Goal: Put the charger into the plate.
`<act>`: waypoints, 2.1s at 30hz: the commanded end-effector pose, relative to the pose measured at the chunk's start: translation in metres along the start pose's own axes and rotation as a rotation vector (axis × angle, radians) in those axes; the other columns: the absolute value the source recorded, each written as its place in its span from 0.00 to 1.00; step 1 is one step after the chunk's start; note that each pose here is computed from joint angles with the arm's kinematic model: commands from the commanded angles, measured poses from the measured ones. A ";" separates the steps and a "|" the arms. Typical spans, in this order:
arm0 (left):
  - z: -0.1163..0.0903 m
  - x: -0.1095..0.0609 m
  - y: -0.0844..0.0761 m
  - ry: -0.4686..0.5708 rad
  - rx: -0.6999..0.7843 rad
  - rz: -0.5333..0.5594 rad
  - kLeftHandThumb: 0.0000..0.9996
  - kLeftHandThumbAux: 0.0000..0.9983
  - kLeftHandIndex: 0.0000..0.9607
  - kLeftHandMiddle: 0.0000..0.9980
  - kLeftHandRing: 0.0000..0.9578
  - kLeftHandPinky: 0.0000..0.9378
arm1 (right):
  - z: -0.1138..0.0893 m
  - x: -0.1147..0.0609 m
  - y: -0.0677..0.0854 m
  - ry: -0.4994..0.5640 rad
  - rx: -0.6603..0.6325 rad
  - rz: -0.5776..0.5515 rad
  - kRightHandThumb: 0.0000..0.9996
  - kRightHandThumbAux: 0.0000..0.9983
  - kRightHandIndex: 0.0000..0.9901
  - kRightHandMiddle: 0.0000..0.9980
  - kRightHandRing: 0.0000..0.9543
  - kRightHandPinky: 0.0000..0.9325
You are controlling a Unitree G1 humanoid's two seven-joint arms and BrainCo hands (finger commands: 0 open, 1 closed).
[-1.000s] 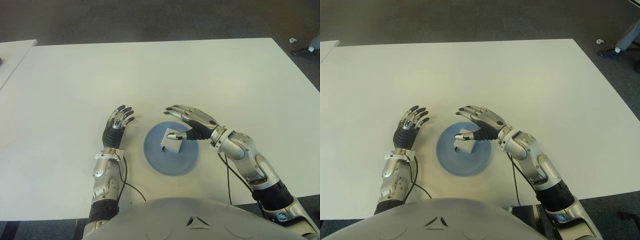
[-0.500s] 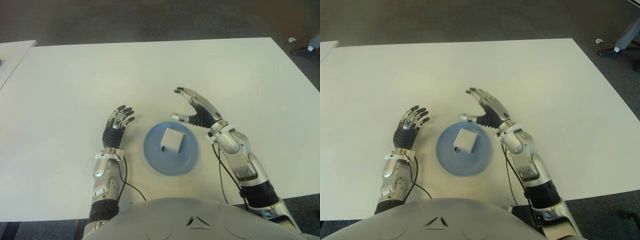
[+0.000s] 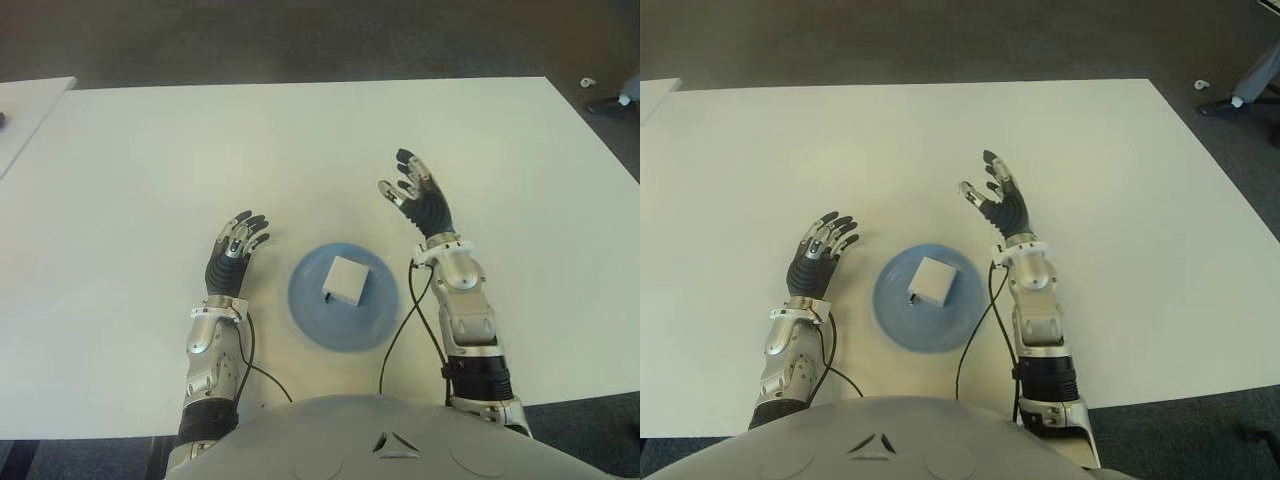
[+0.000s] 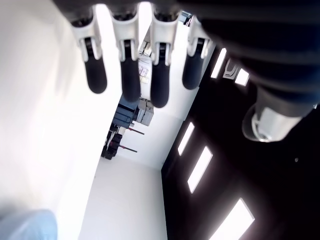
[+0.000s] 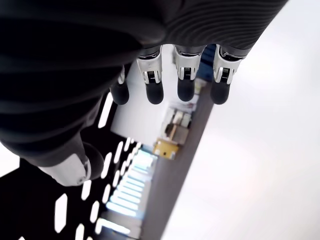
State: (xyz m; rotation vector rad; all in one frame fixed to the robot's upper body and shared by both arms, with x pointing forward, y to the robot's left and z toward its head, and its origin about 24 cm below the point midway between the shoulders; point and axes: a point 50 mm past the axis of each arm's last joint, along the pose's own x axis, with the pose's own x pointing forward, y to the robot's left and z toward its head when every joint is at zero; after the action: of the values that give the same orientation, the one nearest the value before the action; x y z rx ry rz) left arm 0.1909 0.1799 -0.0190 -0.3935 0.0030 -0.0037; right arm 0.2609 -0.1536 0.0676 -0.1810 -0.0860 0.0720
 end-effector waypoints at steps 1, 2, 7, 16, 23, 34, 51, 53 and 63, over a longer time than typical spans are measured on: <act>-0.004 -0.003 0.002 0.015 0.021 0.009 0.03 0.51 0.22 0.26 0.25 0.26 | -0.010 -0.003 -0.003 -0.010 0.052 -0.017 0.18 0.70 0.04 0.02 0.00 0.00; -0.004 -0.003 0.002 0.015 0.027 0.010 0.03 0.51 0.22 0.25 0.25 0.25 | -0.011 -0.004 -0.002 -0.017 0.061 -0.019 0.18 0.70 0.04 0.02 0.00 0.00; -0.004 -0.003 0.001 0.015 0.036 0.012 0.04 0.53 0.17 0.20 0.20 0.22 | -0.019 -0.008 0.002 -0.033 0.088 -0.026 0.14 0.71 0.05 0.03 0.00 0.00; -0.006 -0.003 0.002 0.016 0.033 0.006 0.03 0.55 0.11 0.14 0.14 0.16 | -0.036 -0.020 0.002 -0.027 0.122 -0.031 0.11 0.70 0.04 0.03 0.00 0.00; -0.006 -0.003 0.002 0.018 0.051 0.003 0.00 0.56 0.09 0.13 0.13 0.14 | -0.050 -0.031 -0.001 0.002 0.117 -0.046 0.09 0.66 0.03 0.04 0.00 0.00; -0.008 -0.002 0.004 0.025 0.064 0.007 0.00 0.56 0.09 0.12 0.12 0.13 | -0.071 -0.033 -0.006 0.075 0.054 -0.035 0.08 0.59 0.03 0.05 0.00 0.00; -0.008 -0.001 0.003 0.027 0.072 0.011 0.00 0.55 0.09 0.12 0.12 0.13 | -0.085 -0.036 -0.002 0.117 -0.013 0.090 0.00 0.59 0.00 0.00 0.00 0.00; -0.008 -0.002 0.003 0.026 0.072 0.010 0.00 0.55 0.09 0.12 0.12 0.13 | -0.088 -0.037 -0.001 0.131 -0.010 0.097 0.00 0.61 0.00 0.00 0.00 0.00; -0.008 0.001 0.005 0.026 0.064 0.010 0.00 0.55 0.09 0.12 0.12 0.14 | -0.110 -0.038 0.002 0.186 0.007 0.093 0.01 0.71 0.00 0.00 0.00 0.00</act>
State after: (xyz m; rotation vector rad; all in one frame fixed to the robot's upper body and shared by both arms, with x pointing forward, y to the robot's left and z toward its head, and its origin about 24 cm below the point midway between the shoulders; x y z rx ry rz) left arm 0.1949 0.1796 -0.0196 -0.3239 -0.0167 -0.0133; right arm 0.2505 -0.1732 -0.0149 -0.2059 -0.0250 0.1541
